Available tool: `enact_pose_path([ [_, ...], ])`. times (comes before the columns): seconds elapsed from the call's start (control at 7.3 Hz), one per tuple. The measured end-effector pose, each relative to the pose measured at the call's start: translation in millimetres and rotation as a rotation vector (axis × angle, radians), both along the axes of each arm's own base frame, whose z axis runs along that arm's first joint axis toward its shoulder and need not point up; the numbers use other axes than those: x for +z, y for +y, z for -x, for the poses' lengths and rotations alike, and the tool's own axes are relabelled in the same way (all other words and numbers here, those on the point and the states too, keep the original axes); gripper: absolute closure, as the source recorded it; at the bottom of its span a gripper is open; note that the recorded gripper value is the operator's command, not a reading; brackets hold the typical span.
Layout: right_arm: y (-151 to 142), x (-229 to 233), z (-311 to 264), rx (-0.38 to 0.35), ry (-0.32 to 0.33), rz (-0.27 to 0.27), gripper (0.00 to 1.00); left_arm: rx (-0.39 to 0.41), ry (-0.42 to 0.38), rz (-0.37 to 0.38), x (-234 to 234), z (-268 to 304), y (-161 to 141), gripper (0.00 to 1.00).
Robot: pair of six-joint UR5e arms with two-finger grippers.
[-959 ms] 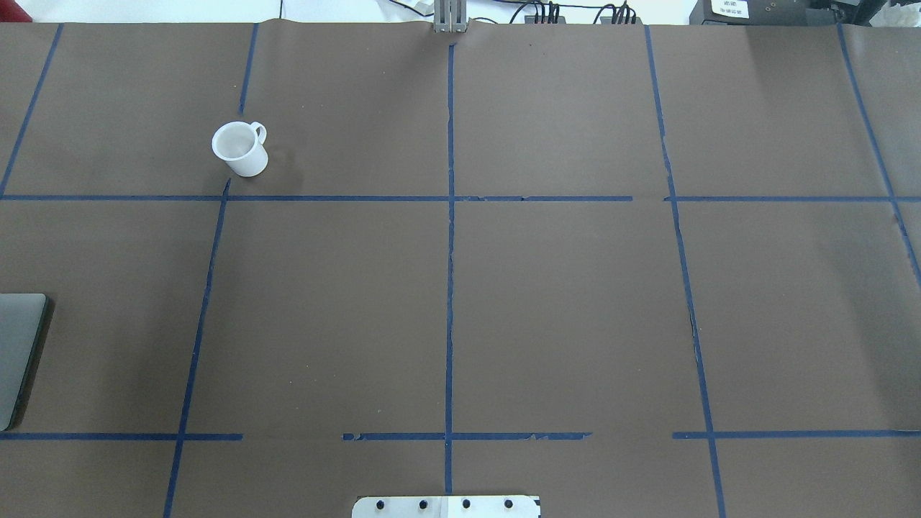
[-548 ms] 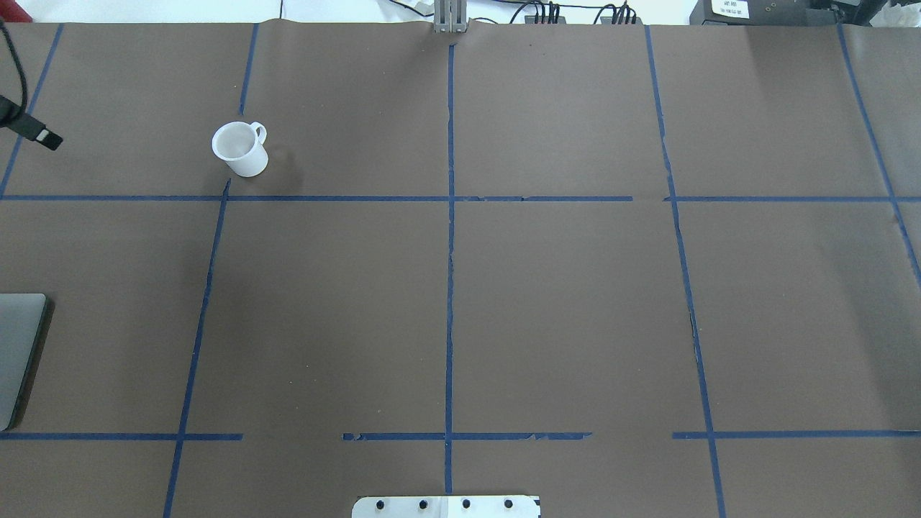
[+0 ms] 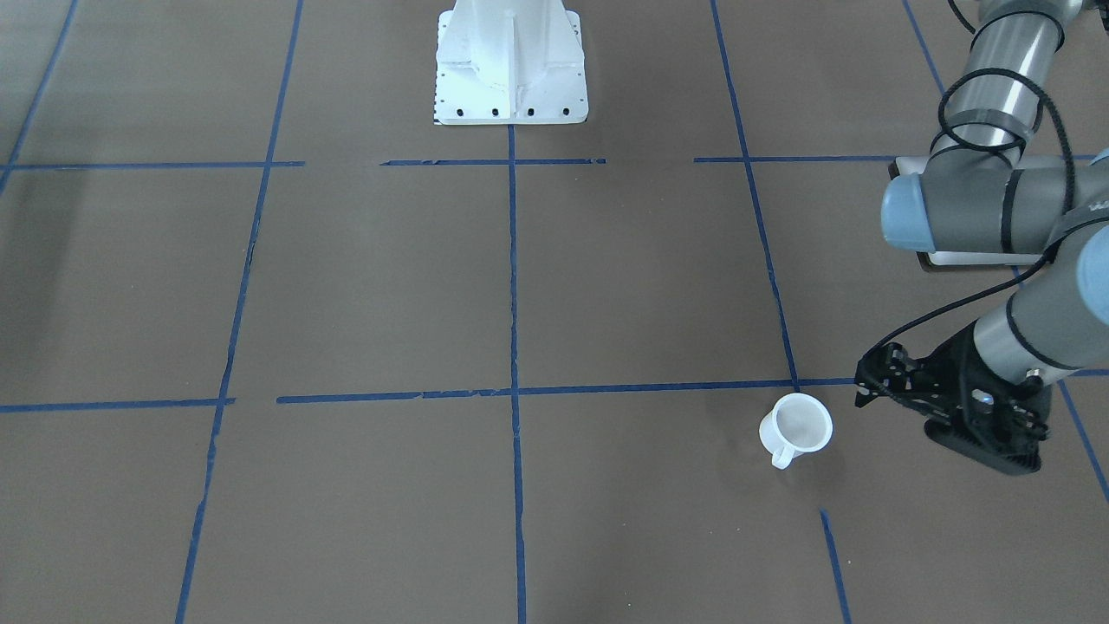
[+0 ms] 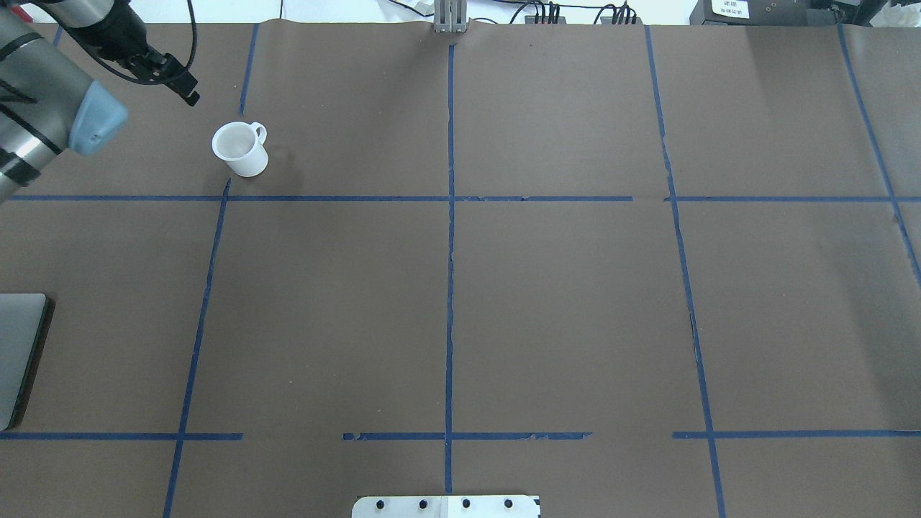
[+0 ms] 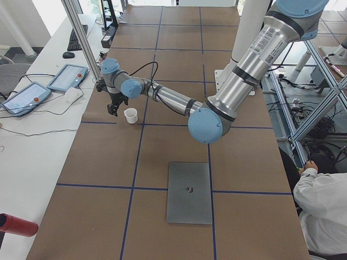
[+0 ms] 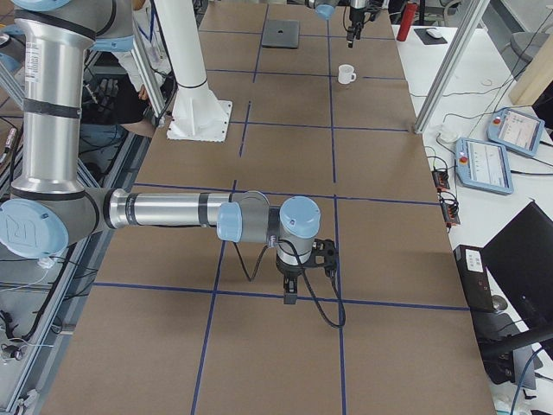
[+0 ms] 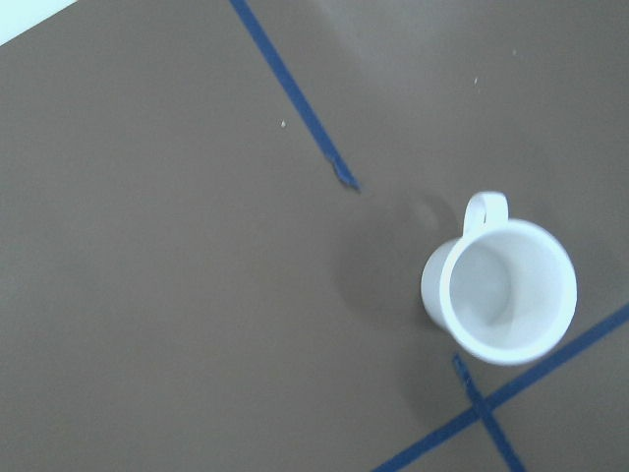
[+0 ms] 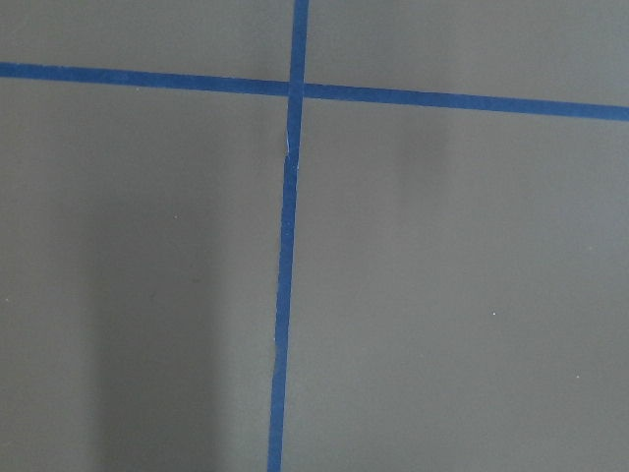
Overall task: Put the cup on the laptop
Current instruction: 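Reach the left gripper down toward the white mug, then close the left gripper on the white mug's rim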
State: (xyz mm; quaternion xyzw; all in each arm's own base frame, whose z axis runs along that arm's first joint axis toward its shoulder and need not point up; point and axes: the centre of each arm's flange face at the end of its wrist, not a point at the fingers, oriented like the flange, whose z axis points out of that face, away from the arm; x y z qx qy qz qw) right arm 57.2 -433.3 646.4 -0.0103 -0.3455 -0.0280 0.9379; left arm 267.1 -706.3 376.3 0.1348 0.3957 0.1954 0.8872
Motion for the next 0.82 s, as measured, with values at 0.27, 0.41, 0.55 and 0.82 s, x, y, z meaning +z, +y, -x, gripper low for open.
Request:
enact_pose_path([
  [0.27,0.0,0.0,0.0,0.000,0.001,0.000,0.00,-0.011,0.013,0.059,-5.0,-61.8,-19.3,0.01],
  [0.41,0.0,-0.1,0.0,0.000,0.000,0.000,0.00,-0.007,0.013,0.079,5.0,-85.8,-18.7,0.01],
  [0.55,0.1,-0.2,0.0,0.000,0.000,0.000,0.00,-0.003,0.005,0.101,15.4,-102.9,-15.2,0.04],
  [0.82,0.3,0.1,0.0,0.000,0.000,0.000,0.00,0.006,-0.017,0.131,31.0,-125.1,-7.8,0.64],
])
